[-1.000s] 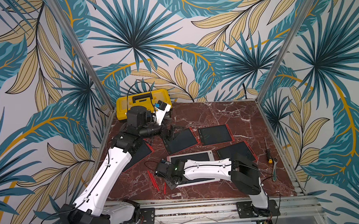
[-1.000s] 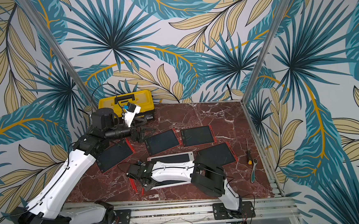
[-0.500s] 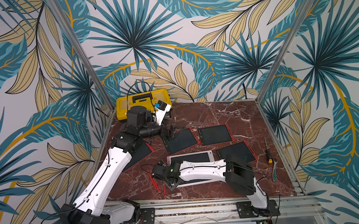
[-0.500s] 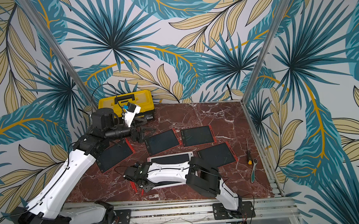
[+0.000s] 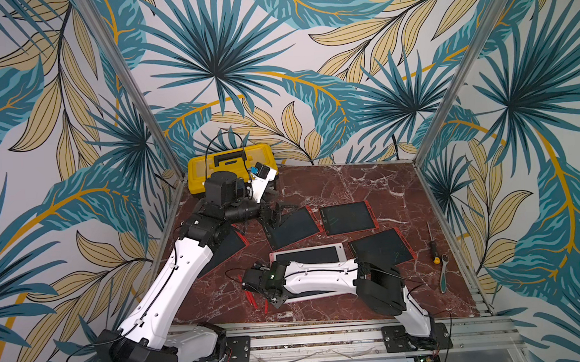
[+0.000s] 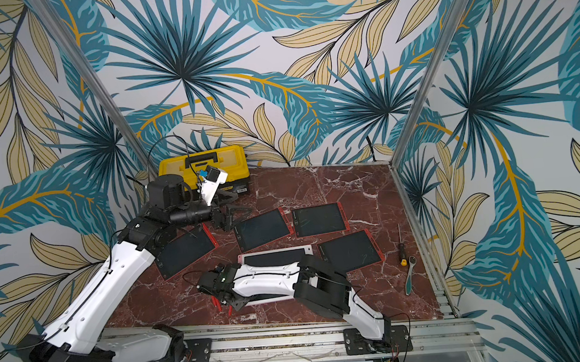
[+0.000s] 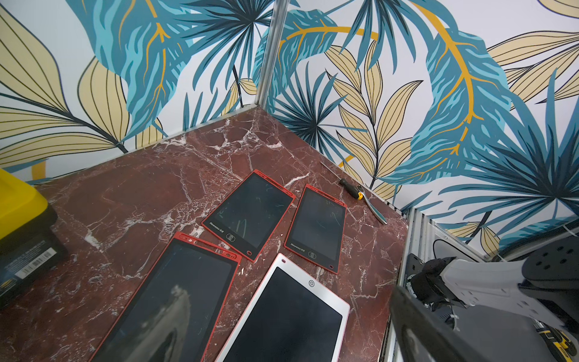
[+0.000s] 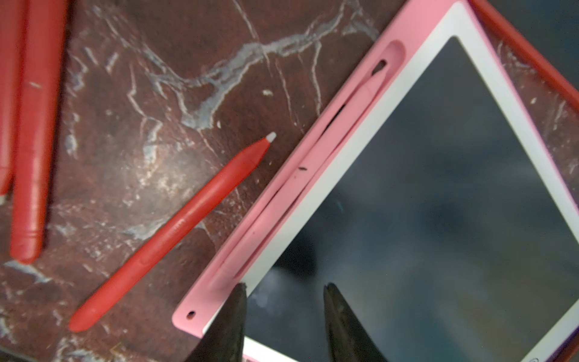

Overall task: Place the stylus back onto the writing tablet
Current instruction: Adjust the stylus on the writing tablet.

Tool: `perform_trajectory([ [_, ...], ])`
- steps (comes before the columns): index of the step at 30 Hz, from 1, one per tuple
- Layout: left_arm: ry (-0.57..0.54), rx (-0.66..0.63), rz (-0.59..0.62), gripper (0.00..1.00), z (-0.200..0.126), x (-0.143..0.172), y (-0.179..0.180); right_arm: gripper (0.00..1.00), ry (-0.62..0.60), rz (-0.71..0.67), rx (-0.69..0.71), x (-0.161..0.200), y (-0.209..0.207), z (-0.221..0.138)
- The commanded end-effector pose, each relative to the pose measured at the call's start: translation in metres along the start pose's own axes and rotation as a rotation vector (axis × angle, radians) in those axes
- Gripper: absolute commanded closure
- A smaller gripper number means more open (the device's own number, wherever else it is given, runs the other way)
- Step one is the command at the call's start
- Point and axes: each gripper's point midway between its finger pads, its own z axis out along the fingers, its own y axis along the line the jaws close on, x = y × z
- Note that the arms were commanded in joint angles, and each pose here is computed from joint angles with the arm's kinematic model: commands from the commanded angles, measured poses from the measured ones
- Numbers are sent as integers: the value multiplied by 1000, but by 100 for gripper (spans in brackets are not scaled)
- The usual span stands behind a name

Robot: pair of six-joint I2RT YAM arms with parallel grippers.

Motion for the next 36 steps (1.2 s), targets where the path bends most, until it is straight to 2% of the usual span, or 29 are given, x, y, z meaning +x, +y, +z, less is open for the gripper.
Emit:
perform_trajectory([
  [1,6,9,-4,0,0,7,-2,59,7,-10,45,2,-4,4],
  [16,9,6,-2,1,1,9,-2,66,-65,84,18,-5,-14,-4],
  [25,6,8,-2,0,0,8,-3,67,-77,140,-128,0,-6,-13],
  [30,3,5,4,0,-1,7,-4,64,-82,155,-196,0,4,-16],
  [36,1,5,6,0,-2,7,-5,58,-64,135,-160,3,0,-11],
])
